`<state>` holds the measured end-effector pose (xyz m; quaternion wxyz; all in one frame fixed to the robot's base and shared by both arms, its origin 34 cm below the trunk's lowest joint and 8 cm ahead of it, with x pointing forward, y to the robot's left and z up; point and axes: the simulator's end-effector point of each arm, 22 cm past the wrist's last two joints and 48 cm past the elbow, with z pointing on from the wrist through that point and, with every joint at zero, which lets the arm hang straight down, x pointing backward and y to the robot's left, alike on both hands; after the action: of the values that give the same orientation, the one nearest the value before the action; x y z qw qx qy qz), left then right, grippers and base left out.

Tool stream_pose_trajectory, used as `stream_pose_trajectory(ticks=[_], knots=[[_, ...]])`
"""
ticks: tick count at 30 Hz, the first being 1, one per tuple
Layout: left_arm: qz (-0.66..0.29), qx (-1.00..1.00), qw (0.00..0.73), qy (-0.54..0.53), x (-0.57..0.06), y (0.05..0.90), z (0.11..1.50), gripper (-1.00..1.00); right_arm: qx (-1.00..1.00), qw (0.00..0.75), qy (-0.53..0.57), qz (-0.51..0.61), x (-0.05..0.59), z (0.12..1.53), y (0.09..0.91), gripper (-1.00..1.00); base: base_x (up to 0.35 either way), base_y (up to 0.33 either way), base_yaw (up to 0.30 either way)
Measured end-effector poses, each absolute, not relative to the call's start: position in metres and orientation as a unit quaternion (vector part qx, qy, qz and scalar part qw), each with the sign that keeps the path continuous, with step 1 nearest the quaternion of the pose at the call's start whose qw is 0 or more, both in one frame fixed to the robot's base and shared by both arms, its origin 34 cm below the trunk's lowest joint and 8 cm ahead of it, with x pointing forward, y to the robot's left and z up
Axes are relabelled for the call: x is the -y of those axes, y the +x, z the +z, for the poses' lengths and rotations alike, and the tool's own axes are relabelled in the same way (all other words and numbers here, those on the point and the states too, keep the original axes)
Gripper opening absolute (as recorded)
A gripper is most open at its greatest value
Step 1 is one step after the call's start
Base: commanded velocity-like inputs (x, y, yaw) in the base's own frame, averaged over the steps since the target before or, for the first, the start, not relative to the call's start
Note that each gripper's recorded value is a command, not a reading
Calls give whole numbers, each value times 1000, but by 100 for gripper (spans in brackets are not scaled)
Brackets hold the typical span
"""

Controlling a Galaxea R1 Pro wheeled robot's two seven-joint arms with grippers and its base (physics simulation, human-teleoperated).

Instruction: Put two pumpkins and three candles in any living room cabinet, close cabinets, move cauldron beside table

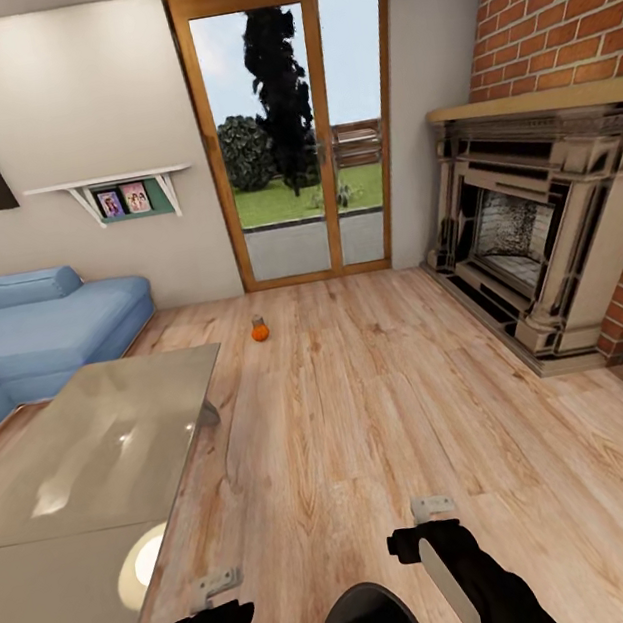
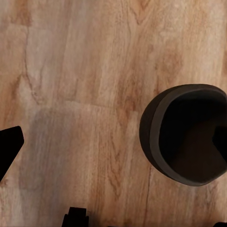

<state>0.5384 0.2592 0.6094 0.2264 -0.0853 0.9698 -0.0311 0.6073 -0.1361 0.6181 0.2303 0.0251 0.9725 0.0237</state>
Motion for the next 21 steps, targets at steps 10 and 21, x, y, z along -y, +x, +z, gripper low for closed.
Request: stream_pose_trajectory(ticks=[10, 21], knots=[[-28, -973, 211, -85, -260, 528, 598, 100, -976, 215, 25, 20, 137, 606, 597, 100, 0, 0, 0], [-30, -974, 206, -88, -253, 523, 573, 100, -983, 182, 30, 13, 141, 553, 565, 100, 0, 0, 0]])
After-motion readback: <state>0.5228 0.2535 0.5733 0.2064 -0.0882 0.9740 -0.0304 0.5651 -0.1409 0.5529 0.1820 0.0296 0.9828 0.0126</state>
